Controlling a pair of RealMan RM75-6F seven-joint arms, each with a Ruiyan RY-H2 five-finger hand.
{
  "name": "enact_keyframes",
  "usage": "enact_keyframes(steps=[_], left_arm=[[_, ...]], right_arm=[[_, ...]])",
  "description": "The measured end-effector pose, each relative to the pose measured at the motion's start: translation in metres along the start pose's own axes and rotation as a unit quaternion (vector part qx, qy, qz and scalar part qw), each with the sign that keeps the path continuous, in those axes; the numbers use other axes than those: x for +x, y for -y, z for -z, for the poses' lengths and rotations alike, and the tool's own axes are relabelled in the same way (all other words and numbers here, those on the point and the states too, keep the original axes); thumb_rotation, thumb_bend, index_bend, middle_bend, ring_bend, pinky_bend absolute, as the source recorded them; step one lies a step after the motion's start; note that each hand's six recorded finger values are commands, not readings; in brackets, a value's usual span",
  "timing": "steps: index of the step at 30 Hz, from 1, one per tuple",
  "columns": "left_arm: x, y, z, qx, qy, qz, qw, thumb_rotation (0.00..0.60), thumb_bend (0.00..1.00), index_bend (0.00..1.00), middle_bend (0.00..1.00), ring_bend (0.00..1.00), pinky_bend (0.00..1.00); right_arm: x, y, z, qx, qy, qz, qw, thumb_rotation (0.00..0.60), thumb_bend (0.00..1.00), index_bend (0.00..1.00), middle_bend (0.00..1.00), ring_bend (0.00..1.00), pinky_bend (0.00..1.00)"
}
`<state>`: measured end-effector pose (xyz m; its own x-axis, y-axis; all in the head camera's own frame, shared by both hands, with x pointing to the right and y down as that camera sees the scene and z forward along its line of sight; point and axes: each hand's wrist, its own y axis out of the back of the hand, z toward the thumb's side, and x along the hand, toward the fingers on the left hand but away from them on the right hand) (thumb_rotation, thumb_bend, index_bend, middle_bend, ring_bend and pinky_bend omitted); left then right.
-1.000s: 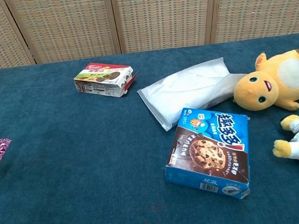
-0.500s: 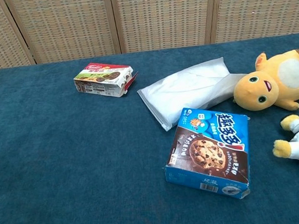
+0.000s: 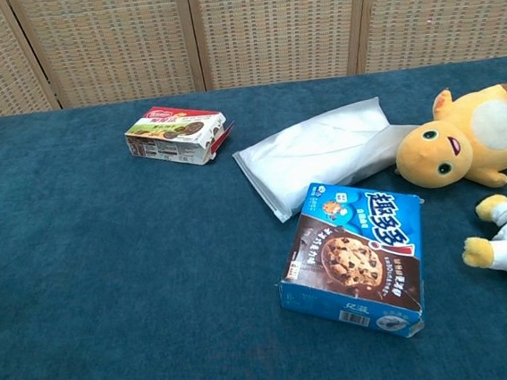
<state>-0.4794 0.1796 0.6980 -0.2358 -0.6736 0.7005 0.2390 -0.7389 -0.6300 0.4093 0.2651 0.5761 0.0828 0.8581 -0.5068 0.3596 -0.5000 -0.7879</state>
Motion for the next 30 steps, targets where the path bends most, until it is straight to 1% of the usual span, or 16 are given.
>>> enact_keyframes(steps=[7, 14, 15, 23, 30], left_arm=[[0.0005, -0.0026, -0.0045, 0.002, 0.004, -0.008, 1.0, 0.6, 0.35, 0.55, 0.0, 0.0, 0.0], [0.0013, -0.0032, -0.0017, 0.002, -0.002, -0.008, 1.0, 0.6, 0.34, 0.48, 0.0, 0.0, 0.0], [0.0015, -0.003, -0.001, 0.002, -0.003, -0.007, 1.0, 0.6, 0.34, 0.47, 0.0, 0.0, 0.0], [0.0037, 0.0002, 0.0004, 0.006, -0.008, -0.006, 0.9999, 0.6, 0.31, 0.29, 0.0, 0.0, 0.0], [0.0056, 0.0021, -0.0013, 0.005, -0.01, -0.006, 0.9999, 0.6, 0.3, 0.21, 0.0, 0.0, 0.0]], right_arm=[[0.0002, 0.0004, -0.0003, 0.0, -0.001, 0.0, 1.0, 0.6, 0.11, 0.04, 0.0, 0.0, 0.0], [0.0004, 0.0001, -0.0003, 0.0, -0.001, 0.0, 1.0, 0.6, 0.11, 0.04, 0.0, 0.0, 0.0], [0.0004, 0.0001, -0.0003, 0.0, -0.001, 0.0, 1.0, 0.6, 0.11, 0.04, 0.0, 0.0, 0.0], [0.0006, 0.0008, -0.0004, 0.0, -0.001, -0.001, 1.0, 0.6, 0.11, 0.04, 0.0, 0.0, 0.0], [0.0005, 0.0003, 0.0001, 0.0, 0.0, -0.001, 1.0, 0.6, 0.1, 0.04, 0.0, 0.0, 0.0]])
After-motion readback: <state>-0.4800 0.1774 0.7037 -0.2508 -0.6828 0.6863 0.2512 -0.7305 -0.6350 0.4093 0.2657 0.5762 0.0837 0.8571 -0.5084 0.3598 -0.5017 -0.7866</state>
